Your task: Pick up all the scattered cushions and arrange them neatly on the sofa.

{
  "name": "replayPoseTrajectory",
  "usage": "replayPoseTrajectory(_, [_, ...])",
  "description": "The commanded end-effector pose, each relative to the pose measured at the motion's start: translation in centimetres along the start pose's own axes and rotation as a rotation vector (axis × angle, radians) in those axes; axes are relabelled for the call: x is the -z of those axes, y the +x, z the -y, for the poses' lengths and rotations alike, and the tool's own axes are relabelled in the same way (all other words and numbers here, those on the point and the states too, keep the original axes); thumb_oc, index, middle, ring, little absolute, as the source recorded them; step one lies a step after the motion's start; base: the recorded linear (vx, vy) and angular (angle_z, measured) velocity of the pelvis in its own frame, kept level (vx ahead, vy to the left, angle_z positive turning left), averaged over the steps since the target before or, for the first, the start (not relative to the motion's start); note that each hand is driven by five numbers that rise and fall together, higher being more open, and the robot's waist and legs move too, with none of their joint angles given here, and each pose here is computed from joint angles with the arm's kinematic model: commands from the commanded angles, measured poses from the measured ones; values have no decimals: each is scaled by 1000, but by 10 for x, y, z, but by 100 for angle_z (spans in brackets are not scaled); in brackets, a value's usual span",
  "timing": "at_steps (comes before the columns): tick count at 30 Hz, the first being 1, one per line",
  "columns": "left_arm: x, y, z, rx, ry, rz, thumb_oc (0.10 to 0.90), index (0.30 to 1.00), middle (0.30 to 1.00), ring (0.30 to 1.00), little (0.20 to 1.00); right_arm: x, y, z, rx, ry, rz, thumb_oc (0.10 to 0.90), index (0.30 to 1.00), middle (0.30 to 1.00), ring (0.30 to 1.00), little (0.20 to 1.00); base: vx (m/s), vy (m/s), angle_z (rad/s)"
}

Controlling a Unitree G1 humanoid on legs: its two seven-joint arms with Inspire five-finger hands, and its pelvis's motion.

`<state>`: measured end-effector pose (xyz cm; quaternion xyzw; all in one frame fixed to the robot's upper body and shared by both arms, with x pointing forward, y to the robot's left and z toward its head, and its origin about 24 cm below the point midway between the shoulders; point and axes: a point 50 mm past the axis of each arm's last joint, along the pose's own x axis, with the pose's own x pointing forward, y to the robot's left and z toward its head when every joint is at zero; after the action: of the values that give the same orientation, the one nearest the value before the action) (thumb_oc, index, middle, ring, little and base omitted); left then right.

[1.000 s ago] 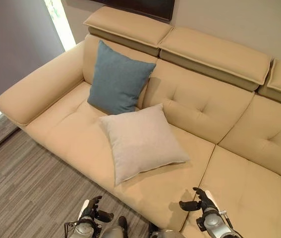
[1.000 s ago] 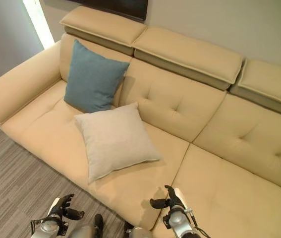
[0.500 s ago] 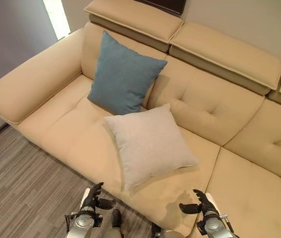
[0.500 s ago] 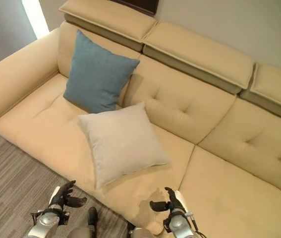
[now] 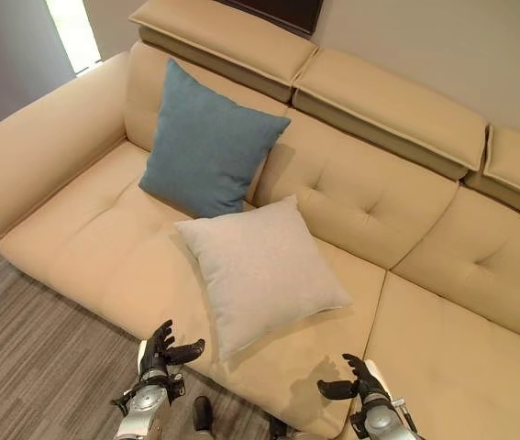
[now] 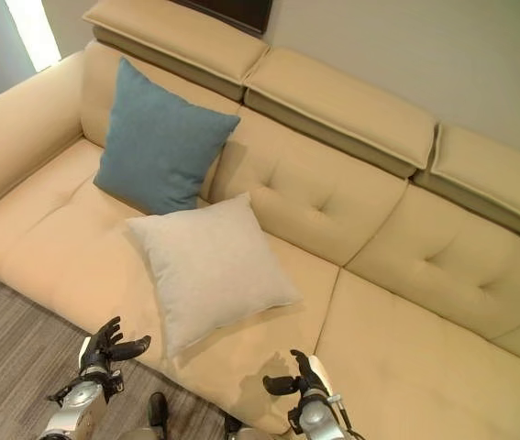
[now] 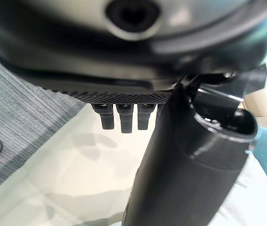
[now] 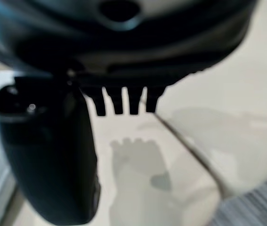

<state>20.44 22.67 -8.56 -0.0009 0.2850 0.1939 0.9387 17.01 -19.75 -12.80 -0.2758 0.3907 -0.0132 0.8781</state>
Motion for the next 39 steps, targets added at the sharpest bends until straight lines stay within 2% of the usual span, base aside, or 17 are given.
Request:
replayPoseTrajectory(1, [-54, 6, 15, 27, -57, 242, 800, 900, 900, 900, 900, -26, 8, 13, 61, -10, 95, 800, 900, 900, 900, 900, -109, 3, -26])
replayPoseTrajectory(2, [-68, 10, 21, 13, -56, 278, 800, 900, 900, 900, 900, -27, 8, 9, 58, -5, 97, 800, 900, 900, 900, 900, -106, 1, -24])
replayPoseTrajectory(13, [-106, 24, 39, 4, -32, 345, 800, 900, 900, 900, 900, -27, 6, 1, 43, -17, 96, 800, 900, 900, 900, 900, -44, 0, -19])
replayPoseTrajectory(20, [-118, 32, 49, -18, -141, 311, 800, 900, 900, 900, 900, -37, 4, -7, 23, -19, 142, 800, 900, 900, 900, 900, -18, -1, -10])
replayPoseTrajectory(21, [-120, 33, 50, -21, -159, 307, 775, 862, 862, 862, 862, -39, 4, -8, 21, -19, 150, 800, 900, 900, 900, 900, -1, -7, -18])
replayPoseTrajectory(23, [-127, 33, 53, -16, -189, 315, 408, 312, 312, 312, 312, -42, 3, -8, 21, -25, 165, 800, 900, 900, 900, 900, -1, -2, -14])
replayPoseTrajectory(27, [-135, 30, 60, 16, -202, 345, 400, 300, 300, 300, 300, -45, 3, -6, 23, -27, 185, 800, 900, 900, 900, 900, 6, -2, -12])
replayPoseTrajectory(34, [-139, 15, 82, 166, -231, 406, 400, 300, 300, 300, 300, -46, 4, 9, 60, -14, 205, 800, 900, 900, 900, 900, 6, 7, -4])
replayPoseTrajectory(39, [-137, 8, 85, 210, -251, 421, 400, 300, 300, 300, 300, -51, 5, 20, 100, 4, 230, 800, 900, 900, 900, 900, -10, 8, 5])
